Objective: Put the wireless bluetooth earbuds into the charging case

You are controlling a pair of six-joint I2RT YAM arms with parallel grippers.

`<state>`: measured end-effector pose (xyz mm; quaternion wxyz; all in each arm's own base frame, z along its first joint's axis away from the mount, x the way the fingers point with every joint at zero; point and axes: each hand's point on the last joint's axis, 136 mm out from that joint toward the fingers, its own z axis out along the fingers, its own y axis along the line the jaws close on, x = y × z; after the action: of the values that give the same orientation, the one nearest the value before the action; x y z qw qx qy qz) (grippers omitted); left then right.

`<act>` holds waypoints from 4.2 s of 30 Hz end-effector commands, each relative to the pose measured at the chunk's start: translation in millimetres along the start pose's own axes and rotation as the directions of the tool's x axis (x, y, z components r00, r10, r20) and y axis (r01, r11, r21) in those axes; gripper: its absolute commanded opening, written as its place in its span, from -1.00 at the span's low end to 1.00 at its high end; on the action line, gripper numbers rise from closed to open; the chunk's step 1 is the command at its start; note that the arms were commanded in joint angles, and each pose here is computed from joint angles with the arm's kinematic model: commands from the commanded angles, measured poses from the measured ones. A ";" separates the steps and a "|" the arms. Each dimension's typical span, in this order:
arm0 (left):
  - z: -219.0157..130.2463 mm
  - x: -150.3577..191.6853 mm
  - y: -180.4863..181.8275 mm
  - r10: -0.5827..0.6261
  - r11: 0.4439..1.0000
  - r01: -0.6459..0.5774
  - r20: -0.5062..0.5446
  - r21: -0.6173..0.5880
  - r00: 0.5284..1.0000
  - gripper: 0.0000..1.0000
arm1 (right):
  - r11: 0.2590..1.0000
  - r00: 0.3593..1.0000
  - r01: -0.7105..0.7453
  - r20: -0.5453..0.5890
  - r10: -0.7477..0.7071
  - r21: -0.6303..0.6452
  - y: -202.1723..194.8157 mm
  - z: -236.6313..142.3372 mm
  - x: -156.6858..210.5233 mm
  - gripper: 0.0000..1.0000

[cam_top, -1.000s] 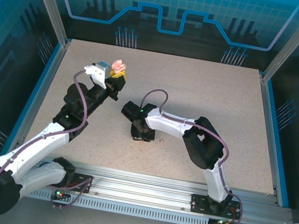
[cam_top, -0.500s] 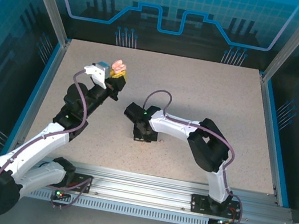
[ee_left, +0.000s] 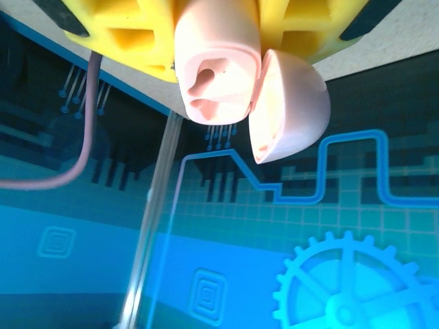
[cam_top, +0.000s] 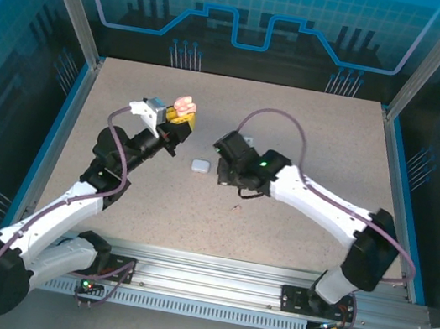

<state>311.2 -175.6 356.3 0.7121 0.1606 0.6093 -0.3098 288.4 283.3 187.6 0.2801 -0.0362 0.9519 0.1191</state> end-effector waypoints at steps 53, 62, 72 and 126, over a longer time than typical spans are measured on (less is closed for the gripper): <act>40.2 7.0 -70.0 0.401 0.900 -0.410 0.084 0.151 0.912 -1.00 | 0.740 0.687 0.589 0.682 -0.248 -0.324 85.2 -172.2 -109.0 -0.78; 39.7 6.5 -68.6 0.400 0.902 -0.408 0.082 0.144 0.913 -1.00 | 0.763 0.700 0.569 0.668 -0.254 -0.306 78.3 -159.9 -110.1 -0.79; 40.3 6.9 -68.0 0.404 0.900 -0.411 0.079 0.141 0.911 -1.00 | 0.776 0.706 0.557 0.660 -0.255 -0.296 66.6 -157.7 -108.5 -0.81; 44.2 24.2 -62.2 0.349 0.927 -0.346 0.004 0.143 0.937 -1.00 | 0.862 0.781 0.393 0.611 -0.129 -0.321 46.9 -184.1 -139.6 0.31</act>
<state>307.0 -255.7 337.9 0.7248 0.3298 0.5643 -0.2182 297.9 306.4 410.7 0.5429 -0.2485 0.7491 0.2869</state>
